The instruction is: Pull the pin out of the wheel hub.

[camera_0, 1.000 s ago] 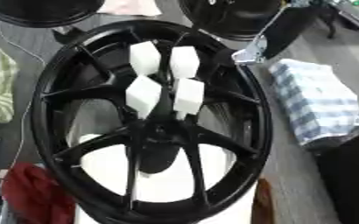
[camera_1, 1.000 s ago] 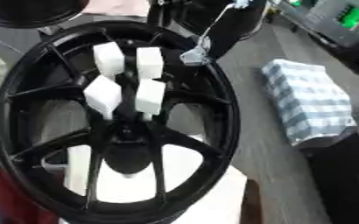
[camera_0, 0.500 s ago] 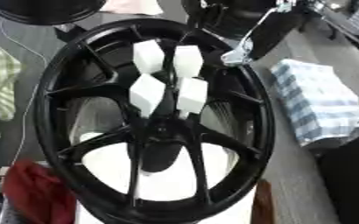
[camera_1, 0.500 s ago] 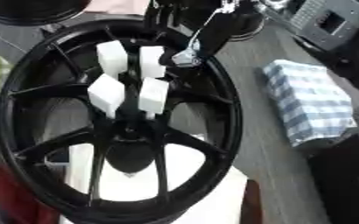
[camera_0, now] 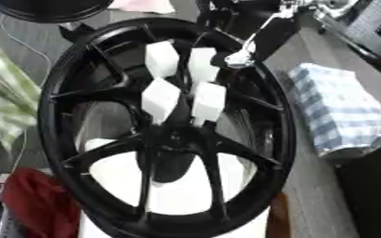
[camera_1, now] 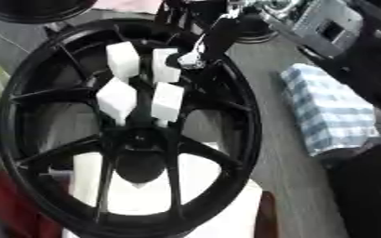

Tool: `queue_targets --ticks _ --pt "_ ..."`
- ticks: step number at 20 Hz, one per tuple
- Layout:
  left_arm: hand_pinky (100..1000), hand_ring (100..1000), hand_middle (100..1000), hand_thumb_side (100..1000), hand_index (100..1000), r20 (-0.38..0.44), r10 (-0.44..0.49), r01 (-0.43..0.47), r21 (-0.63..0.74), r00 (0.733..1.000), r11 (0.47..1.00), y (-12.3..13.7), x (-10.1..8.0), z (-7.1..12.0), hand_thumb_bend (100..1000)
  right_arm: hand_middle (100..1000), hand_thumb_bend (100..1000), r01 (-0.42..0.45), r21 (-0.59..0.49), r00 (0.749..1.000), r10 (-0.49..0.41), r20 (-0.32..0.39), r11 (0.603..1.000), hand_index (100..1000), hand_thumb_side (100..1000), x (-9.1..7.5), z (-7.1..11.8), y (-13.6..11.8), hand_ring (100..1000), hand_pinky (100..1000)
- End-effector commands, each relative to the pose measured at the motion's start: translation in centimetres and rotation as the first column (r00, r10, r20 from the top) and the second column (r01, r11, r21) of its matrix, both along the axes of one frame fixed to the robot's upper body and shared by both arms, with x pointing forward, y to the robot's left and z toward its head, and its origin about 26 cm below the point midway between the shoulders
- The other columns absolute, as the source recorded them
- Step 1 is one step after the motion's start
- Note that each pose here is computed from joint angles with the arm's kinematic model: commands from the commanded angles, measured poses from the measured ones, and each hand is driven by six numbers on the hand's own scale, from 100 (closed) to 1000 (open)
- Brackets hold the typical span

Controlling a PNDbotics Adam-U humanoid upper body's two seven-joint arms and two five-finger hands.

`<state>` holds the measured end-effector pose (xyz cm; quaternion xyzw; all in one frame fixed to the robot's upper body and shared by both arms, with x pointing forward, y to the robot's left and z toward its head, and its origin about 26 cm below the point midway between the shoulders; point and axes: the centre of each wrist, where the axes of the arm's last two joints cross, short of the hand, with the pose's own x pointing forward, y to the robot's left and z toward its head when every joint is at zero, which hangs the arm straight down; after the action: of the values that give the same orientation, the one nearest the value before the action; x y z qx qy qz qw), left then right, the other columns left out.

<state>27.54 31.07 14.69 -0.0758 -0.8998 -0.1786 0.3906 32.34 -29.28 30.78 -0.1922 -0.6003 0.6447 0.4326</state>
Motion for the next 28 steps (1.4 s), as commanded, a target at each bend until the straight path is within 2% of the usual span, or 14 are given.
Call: queue_targets --ticks 1,15,24,28 --pt "1000 633 571 683 827 0.029 -0.005 0.004 0.011 1.0 1.0 -0.2 -0.1 0.8 100 788 323 0.023 -0.011 0.999 -0.023 0.024 1.0 799 314 0.0 0.7 -0.5 806 749" --pt "1000 631 571 694 827 0.024 0.005 -0.006 0.022 1.0 1.0 -0.4 0.1 1.0 100 798 366 0.015 -0.017 1.0 -0.016 -0.026 1.0 801 283 0.4 -0.3 -0.6 811 747" --pt "1000 629 570 697 827 0.029 0.005 -0.006 0.028 1.0 1.0 -0.6 0.2 1.0 100 789 346 0.044 -0.015 0.999 -0.045 -0.031 0.999 795 271 1.0 -1.0 -1.1 806 743" --pt "1000 629 570 697 826 0.03 0.007 -0.008 0.03 1.0 1.0 -0.6 0.2 1.0 100 776 332 0.039 -0.021 0.999 -0.039 -0.037 0.999 793 230 1.1 -1.2 -1.1 802 743"
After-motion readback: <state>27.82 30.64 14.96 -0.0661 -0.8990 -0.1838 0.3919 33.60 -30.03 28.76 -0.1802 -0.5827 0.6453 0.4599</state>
